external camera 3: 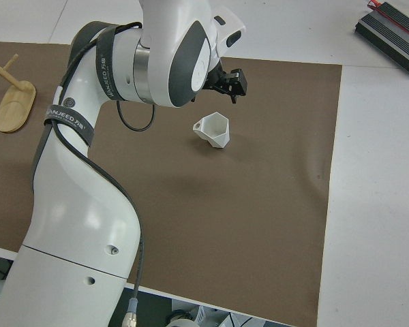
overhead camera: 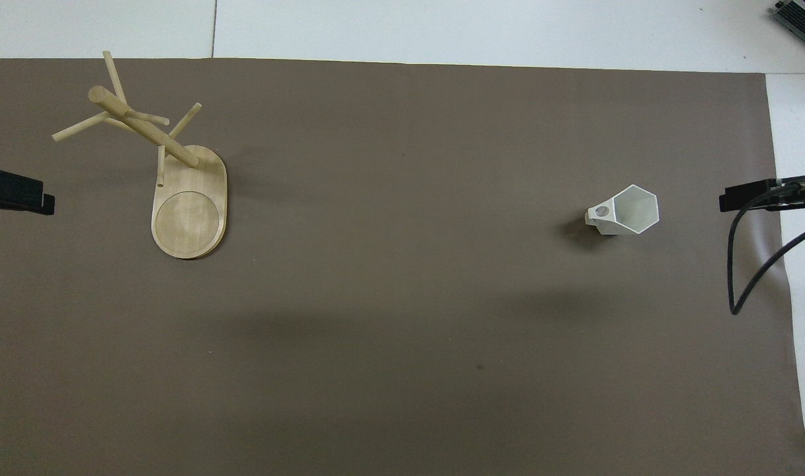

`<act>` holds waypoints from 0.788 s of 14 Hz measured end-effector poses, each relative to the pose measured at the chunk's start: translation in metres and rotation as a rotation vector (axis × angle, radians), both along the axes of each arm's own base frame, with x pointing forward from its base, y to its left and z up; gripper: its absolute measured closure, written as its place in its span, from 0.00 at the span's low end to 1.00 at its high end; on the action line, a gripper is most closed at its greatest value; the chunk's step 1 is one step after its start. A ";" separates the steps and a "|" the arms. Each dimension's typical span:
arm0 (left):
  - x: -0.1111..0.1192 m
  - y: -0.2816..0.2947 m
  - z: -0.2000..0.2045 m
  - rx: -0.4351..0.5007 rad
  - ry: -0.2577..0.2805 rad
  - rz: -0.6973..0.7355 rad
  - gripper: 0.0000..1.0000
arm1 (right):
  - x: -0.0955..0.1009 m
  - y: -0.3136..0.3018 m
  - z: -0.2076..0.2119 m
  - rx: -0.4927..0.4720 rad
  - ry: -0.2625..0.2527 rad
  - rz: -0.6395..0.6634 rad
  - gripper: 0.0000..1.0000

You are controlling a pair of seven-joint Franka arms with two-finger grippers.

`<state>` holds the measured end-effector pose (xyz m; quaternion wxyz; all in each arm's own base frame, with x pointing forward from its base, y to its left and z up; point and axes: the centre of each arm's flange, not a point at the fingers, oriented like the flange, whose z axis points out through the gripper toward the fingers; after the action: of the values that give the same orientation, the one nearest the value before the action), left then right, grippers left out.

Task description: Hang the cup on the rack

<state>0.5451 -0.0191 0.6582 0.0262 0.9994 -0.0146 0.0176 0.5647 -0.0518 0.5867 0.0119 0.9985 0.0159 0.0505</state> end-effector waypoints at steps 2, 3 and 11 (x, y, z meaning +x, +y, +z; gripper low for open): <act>0.000 0.000 0.000 0.000 0.000 0.000 0.00 | 0.004 0.000 -0.020 -0.001 -0.017 0.002 0.00; 0.000 0.000 0.000 0.000 0.000 0.000 0.00 | 0.006 0.000 -0.033 -0.002 -0.021 0.002 0.00; 0.000 0.000 0.000 0.000 0.000 0.000 0.00 | 0.039 -0.002 -0.139 0.001 -0.019 0.006 0.00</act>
<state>0.5451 -0.0191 0.6582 0.0262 0.9994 -0.0146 0.0175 0.6041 -0.0541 0.4473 0.0113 0.9980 0.0186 0.0600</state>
